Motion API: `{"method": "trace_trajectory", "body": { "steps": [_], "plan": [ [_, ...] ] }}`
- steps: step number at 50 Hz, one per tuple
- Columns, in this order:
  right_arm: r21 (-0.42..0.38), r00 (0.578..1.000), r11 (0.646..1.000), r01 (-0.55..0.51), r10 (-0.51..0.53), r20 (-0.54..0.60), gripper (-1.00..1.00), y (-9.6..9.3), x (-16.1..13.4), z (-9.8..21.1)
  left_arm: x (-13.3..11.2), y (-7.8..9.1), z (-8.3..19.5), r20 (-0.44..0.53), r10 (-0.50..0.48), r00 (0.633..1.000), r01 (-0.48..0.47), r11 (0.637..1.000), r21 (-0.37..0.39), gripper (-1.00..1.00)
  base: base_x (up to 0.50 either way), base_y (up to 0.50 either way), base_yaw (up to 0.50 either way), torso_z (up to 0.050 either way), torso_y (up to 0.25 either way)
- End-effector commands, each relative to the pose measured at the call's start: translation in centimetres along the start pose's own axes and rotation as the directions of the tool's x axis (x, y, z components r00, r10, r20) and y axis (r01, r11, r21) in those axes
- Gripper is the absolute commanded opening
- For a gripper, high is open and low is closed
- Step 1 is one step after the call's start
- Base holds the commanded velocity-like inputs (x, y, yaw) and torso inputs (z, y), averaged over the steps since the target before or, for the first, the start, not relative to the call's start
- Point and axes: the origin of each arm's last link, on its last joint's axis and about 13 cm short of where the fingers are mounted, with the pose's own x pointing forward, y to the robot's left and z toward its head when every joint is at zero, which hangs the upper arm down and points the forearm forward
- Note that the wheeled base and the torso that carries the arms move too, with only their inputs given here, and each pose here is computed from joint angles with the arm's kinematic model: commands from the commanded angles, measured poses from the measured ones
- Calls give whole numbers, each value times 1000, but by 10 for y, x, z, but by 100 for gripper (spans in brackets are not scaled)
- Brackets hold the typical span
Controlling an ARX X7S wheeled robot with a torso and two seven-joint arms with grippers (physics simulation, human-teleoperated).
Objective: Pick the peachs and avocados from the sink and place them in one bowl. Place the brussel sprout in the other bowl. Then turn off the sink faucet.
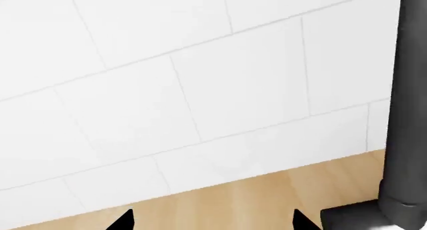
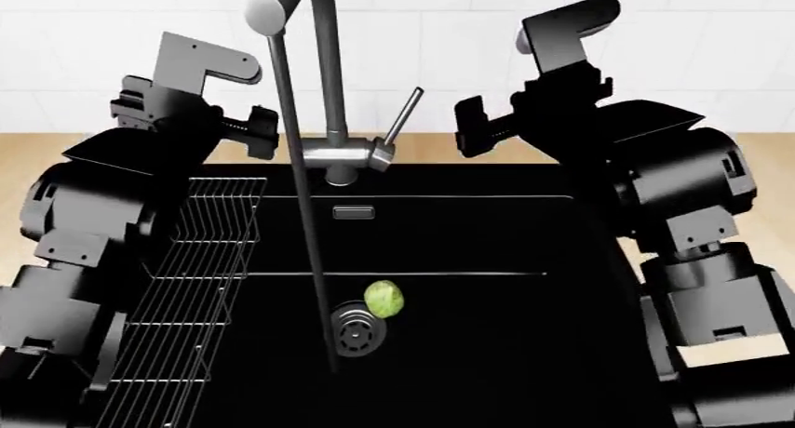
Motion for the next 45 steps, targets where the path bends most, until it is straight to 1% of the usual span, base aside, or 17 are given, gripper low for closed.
{"method": "trace_trajectory", "body": {
  "steps": [1, 3, 10, 14, 16, 18, 20, 22, 25, 27, 30, 36, 45],
  "plan": [
    [-77, 995, 995, -65, 58, -85, 100, 12, -25, -22, -20, -15, -10, -50, -168, 984, 172, 983, 66, 100, 0, 0, 0, 0, 0],
    [-84, 992, 993, -77, 67, -109, 100, 12, -26, -26, -22, -19, -12, -67, -206, 976, 211, 975, 73, 100, 0, 0, 0, 0, 0],
    [-94, 981, 988, -119, 103, -163, 100, 16, -29, -41, -22, -29, -18, -101, -283, 954, 291, 953, 81, 100, 0, 0, 0, 0, 0],
    [-92, 978, 987, -128, 110, -179, 100, 16, -31, -45, -25, -35, -23, -122, -317, 940, 329, 940, 91, 100, 0, 0, 0, 0, 0],
    [-97, 976, 986, -135, 116, -185, 100, 16, -35, -46, -28, -37, -23, -120, -349, 929, 362, 927, 100, 100, 0, 0, 0, 0, 0],
    [-107, 974, 984, -140, 118, -194, 100, 16, -40, -44, -33, -38, -18, -101, -404, 909, 413, 905, 102, 100, 0, 0, 0, 0, 0],
    [-118, 971, 982, -147, 121, -206, 100, 17, -47, -43, -38, -37, -12, -77, -452, 889, 458, 880, 122, 100, 0, 0, 0, 0, 0],
    [-133, 967, 978, -159, 127, -219, 100, 18, -54, -43, -44, -38, -9, -84, -506, 859, 513, 846, 145, 100, 0, 0, 0, 0, 0],
    [-149, 963, 974, -171, 133, -236, 100, 19, -60, -43, -52, -42, -11, -116, -571, 813, 582, 792, 186, 100, 0, 0, 0, 0, 0],
    [-153, 960, 973, -175, 134, -245, 100, 19, -62, -44, -55, -44, -13, -133, -597, 791, 611, 765, 204, 100, 0, 0, 0, 0, 0],
    [-160, 957, 971, -179, 134, -259, 100, 19, -63, -45, -58, -44, -12, -138, -616, 775, 631, 745, 217, 100, 0, 0, 0, 0, 0],
    [-164, 959, 973, -164, 119, -256, 100, 15, -66, -42, -64, -38, -13, -171, -622, 764, 644, 721, 255, 100, 0, 0, 0, 0, 0],
    [-173, 969, 974, -145, 105, -222, 100, 14, -71, -33, -68, -38, -16, -201, -620, 758, 651, 705, 280, 100, 0, 0, 0, 0, -247]
  ]
}}
